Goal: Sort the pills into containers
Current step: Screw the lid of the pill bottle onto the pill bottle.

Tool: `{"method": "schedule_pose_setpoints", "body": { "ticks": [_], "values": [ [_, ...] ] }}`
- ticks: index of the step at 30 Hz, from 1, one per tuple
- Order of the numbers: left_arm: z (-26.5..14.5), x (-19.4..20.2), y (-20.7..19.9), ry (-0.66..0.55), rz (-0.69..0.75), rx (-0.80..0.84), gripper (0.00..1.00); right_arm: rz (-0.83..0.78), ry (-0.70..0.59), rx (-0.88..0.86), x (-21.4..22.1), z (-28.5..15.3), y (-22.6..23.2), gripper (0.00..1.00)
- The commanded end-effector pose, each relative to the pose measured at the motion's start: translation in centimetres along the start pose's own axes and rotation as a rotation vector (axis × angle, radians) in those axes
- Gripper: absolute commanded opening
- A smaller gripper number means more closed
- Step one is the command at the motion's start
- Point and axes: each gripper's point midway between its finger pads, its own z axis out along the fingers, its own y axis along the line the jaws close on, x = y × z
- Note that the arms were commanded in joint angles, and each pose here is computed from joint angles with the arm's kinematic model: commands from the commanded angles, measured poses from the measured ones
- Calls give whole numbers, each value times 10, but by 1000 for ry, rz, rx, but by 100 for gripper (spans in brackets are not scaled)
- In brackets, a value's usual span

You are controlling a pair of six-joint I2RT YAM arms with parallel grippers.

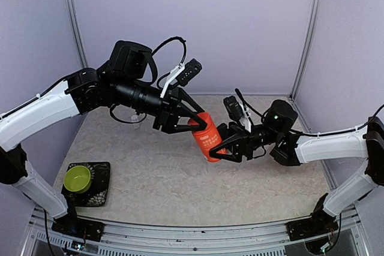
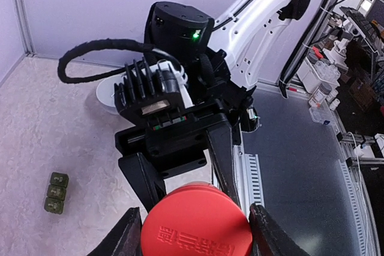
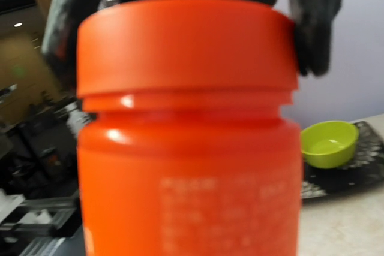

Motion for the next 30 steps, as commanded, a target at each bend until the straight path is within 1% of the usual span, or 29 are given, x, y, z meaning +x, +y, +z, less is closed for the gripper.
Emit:
{"method": "schedule_pose_setpoints", "body": {
  "ticks": [1,3,4,5,7,11,15,17,20,30],
  "values": [
    [14,21,-42,66,29,173,57,-16,-79,-15,-24,0,2,6],
    [10,16,-43,41,47,164,66,-11,-80,-22,-24,0,2,6],
    [7,13,-42,25,55,151,73,-10,-78,-15,-23,0,1,6],
    [5,11,-40,9,55,132,84,-13,-76,-8,-22,0,0,6],
    [-3,7,-31,-20,47,80,98,-20,-72,16,-21,-1,-3,6],
    [-20,-3,1,-80,-44,-65,99,-47,-79,81,-25,-3,-9,5],
    [-36,-18,24,-187,-155,-169,99,-85,-101,189,-32,-8,-21,5],
    [-37,-26,23,-245,-197,-150,99,-103,-115,240,-36,-11,-27,4],
    [-36,-34,20,-294,-233,-112,99,-123,-137,262,-40,-14,-28,4],
    [-27,-40,22,-342,-285,-75,99,-124,-157,330,-48,-16,-37,4]
  ]
}}
